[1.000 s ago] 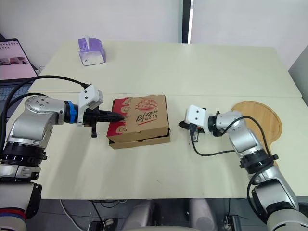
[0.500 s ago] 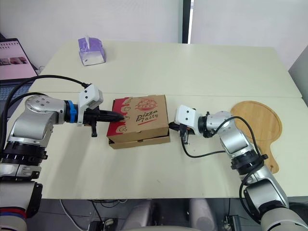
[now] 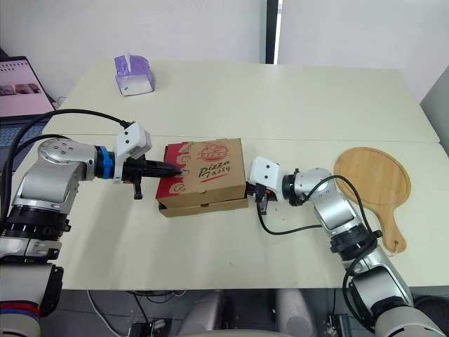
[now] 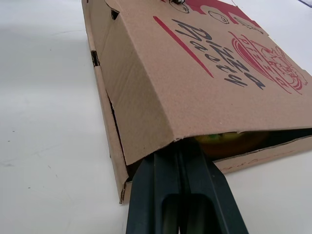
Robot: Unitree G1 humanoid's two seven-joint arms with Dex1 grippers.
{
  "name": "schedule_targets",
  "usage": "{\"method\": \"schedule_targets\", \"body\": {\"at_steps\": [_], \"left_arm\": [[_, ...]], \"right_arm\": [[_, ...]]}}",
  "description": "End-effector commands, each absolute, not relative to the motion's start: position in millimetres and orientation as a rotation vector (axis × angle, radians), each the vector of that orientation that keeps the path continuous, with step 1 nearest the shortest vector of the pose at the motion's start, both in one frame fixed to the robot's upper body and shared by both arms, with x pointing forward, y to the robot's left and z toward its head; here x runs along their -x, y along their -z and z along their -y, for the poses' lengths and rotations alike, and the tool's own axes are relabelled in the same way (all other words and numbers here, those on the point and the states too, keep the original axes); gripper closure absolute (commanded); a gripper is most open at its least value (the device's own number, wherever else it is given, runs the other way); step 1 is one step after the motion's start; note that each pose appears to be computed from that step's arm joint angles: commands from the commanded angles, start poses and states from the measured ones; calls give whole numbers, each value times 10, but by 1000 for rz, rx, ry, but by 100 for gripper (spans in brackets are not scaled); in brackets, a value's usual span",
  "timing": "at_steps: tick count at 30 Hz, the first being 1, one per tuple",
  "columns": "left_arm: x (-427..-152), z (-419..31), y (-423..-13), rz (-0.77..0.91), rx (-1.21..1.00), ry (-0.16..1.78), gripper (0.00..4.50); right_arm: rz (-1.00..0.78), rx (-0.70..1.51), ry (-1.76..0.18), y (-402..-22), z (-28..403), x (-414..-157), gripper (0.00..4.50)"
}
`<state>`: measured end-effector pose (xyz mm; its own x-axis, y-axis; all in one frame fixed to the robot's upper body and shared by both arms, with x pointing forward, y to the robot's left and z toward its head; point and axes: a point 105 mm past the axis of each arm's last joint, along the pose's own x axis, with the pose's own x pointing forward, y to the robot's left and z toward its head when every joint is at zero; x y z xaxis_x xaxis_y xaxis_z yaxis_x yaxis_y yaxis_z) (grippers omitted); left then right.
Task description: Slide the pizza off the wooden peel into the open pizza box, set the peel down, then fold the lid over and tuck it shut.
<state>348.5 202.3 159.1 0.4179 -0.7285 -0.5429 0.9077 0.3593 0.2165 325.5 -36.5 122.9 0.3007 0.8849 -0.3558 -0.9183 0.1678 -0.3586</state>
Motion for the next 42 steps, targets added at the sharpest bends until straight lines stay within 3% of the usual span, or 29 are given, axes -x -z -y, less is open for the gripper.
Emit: {"method": "schedule_targets", "body": {"at_steps": [1, 13, 25, 31, 42], "left_arm": [[-3485, -2035, -1487, -430, -567, 1096, 450], [-3549, -2087, -1419, -423, -653, 1086, 450], [-3597, -2115, -1456, -414, -664, 1082, 450], [-3608, -2123, -1471, -413, -668, 1082, 450], [-3592, -2124, -1469, -416, -667, 1086, 450]], "right_arm": [[-28, 575, -1298, -1289, 307, -3221, 445], [-13, 678, -1250, -1381, 510, -3310, 445], [73, 629, -1133, -1766, 795, -3490, 445], [174, 561, -1290, -1932, 535, -3184, 445], [211, 906, -1418, -1673, -19, -2827, 445]]}}
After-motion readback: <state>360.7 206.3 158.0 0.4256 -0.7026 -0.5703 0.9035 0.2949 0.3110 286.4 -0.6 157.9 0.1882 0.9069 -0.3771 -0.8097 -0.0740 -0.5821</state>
